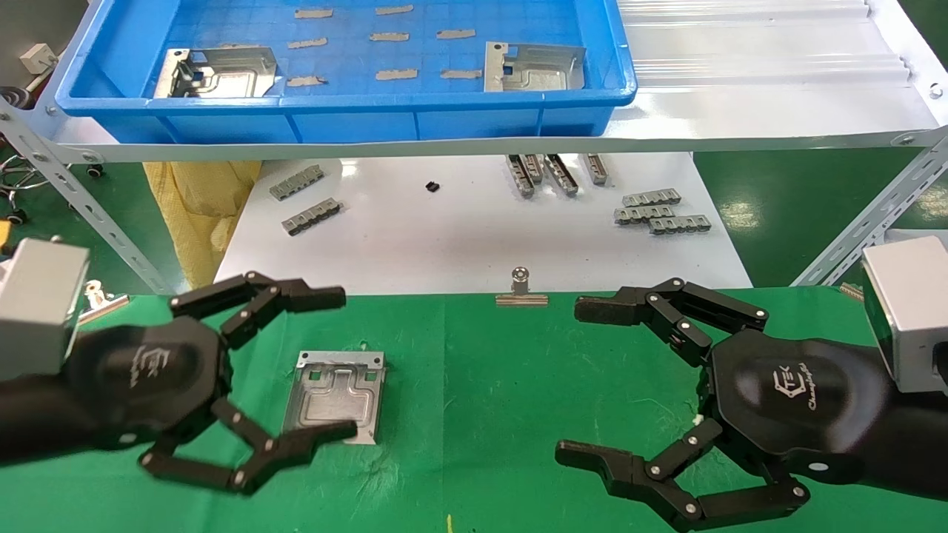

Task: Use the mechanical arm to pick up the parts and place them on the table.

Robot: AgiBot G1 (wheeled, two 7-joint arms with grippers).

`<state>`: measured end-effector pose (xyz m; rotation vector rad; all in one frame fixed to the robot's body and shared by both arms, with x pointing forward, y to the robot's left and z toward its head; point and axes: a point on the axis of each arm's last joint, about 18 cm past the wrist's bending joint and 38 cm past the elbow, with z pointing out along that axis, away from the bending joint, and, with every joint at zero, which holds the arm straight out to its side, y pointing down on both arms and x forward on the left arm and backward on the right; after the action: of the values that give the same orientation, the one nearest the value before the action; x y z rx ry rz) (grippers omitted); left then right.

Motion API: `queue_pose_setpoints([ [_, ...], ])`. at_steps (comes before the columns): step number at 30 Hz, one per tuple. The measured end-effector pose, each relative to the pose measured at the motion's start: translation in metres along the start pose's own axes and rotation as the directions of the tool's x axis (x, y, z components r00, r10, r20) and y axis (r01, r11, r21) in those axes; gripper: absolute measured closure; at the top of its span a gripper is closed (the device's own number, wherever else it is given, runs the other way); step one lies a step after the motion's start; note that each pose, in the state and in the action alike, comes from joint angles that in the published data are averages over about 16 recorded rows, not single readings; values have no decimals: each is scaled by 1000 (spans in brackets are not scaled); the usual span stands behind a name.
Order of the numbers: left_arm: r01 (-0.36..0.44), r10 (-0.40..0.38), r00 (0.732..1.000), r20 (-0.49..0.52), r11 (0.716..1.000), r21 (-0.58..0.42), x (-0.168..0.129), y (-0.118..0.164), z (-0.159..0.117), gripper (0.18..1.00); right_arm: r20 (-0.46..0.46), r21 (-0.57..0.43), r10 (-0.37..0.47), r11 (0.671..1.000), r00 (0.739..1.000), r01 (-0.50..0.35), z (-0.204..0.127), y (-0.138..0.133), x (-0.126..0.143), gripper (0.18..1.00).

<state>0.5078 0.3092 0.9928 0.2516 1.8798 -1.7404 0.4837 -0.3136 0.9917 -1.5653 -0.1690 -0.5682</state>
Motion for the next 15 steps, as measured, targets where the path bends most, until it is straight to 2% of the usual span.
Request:
queue_pose_setpoints([
  [8, 34, -33, 998, -56, 999, 18, 27, -15, 0, 183, 0, 0, 0, 1000, 1000, 0, 0, 0, 0, 179],
  [15, 45, -43, 996, -76, 999, 23, 36, -20, 0, 183, -1, 0, 0, 1000, 1000, 0, 0, 0, 0, 179],
])
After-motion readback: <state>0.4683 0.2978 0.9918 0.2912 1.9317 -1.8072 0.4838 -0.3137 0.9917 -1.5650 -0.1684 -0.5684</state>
